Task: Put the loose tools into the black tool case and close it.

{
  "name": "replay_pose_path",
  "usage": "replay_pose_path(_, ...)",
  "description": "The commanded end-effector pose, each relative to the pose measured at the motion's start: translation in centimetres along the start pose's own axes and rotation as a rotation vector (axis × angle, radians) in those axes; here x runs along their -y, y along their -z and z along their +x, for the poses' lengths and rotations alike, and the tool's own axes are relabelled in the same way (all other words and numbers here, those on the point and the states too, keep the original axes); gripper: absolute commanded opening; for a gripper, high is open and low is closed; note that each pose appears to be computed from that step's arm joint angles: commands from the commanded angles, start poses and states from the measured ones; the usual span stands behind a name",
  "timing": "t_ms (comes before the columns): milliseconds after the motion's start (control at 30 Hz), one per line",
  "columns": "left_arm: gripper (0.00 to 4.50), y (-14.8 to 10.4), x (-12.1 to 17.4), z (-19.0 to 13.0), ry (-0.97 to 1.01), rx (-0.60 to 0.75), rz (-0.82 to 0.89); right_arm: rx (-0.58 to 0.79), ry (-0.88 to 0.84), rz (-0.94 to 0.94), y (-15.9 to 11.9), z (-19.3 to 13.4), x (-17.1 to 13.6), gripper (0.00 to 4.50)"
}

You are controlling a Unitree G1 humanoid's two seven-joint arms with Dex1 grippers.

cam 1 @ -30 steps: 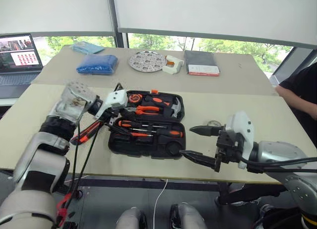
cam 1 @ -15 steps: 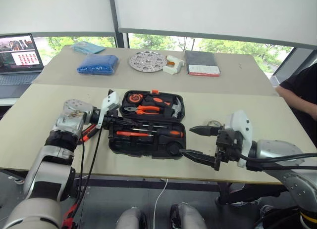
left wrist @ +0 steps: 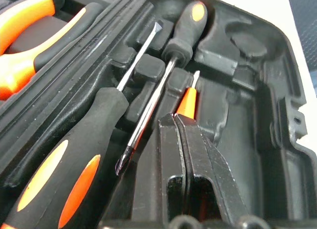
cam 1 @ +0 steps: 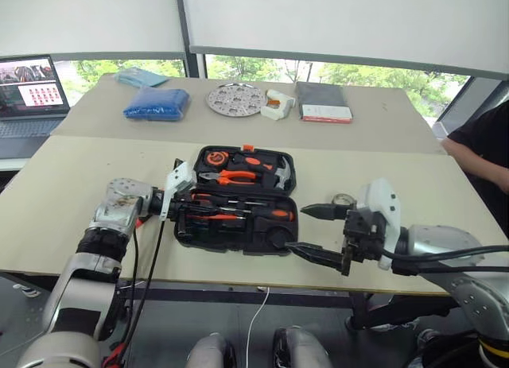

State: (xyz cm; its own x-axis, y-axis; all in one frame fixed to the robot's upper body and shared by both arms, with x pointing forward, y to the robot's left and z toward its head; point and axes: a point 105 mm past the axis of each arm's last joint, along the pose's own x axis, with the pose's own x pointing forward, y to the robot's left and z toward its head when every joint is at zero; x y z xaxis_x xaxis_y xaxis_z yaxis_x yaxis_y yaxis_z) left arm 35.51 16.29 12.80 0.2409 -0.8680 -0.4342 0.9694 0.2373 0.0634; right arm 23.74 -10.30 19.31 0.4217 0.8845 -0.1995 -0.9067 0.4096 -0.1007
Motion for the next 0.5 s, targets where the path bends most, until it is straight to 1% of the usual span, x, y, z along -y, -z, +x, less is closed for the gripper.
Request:
replay_pose_path(33, 0.06, 1.5, 0.1, -0.4, -0.023, -0.060, -0.014, 0.028, -0.012, -0.018, -0.8, -0.1, -0.3, 4.50)
replay_pose_path(133, 0.06, 1.2, -0.2, -0.6, -0.035, -0.044, -0.029, 0.027, -0.018, -0.017, -0.8, 0.1, -0.3, 4.50)
replay_pose_path(300, 0.06, -1.1, -0.5, -0.6, -0.036, 0.046, -0.051, 0.026, -0.022, -0.020, -0.7, 0.2, -0.2, 4.50)
replay_pose_path(500, 0.06, -3.0, -0.7, -1.0, -0.066, 0.089, -0.006, 0.026, -0.031, -0.038, -0.8, 0.5, -0.2, 4.50)
